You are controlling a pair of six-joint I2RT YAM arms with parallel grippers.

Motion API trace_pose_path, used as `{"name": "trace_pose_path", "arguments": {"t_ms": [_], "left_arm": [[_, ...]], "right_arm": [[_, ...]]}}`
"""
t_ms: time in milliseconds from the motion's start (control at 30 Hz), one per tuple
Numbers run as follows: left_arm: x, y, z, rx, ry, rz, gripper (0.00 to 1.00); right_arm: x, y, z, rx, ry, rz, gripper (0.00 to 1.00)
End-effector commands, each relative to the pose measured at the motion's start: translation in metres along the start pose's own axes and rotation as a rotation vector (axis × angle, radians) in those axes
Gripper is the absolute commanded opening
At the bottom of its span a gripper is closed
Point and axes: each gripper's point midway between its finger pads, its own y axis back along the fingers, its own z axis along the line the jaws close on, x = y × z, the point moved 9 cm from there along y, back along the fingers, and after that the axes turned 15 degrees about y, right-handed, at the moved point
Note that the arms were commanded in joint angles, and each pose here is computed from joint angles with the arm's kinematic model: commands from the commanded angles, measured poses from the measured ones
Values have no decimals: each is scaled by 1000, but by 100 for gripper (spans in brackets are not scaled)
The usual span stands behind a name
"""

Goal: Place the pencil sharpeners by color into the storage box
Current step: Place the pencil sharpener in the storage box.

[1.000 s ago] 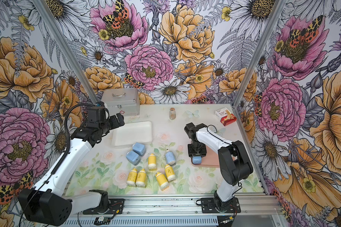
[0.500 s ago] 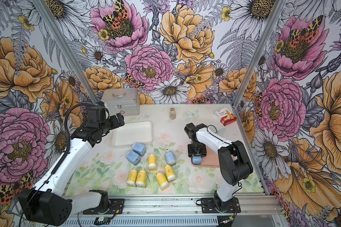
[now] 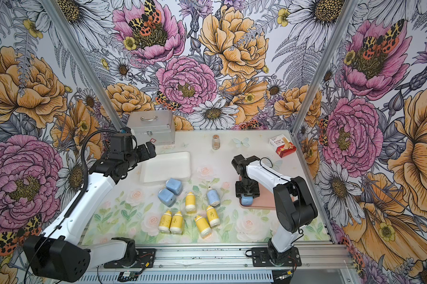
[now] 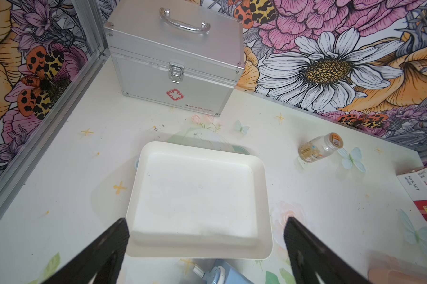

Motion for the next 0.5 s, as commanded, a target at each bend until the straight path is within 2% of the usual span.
{"name": "trace_pose_path", "arguments": {"t_ms": [0,267,467], "left_arm": [[3,-1,-1,11,3,20,99],[2,0,0,7,4,13,99],[1,-1,2,3,10,12,99]], "right_arm": [[4,21,-2,-13,-13,-70,67],[16,51,-3,8,12,-98,67],[16,84,11,8,96,-174,67]]}}
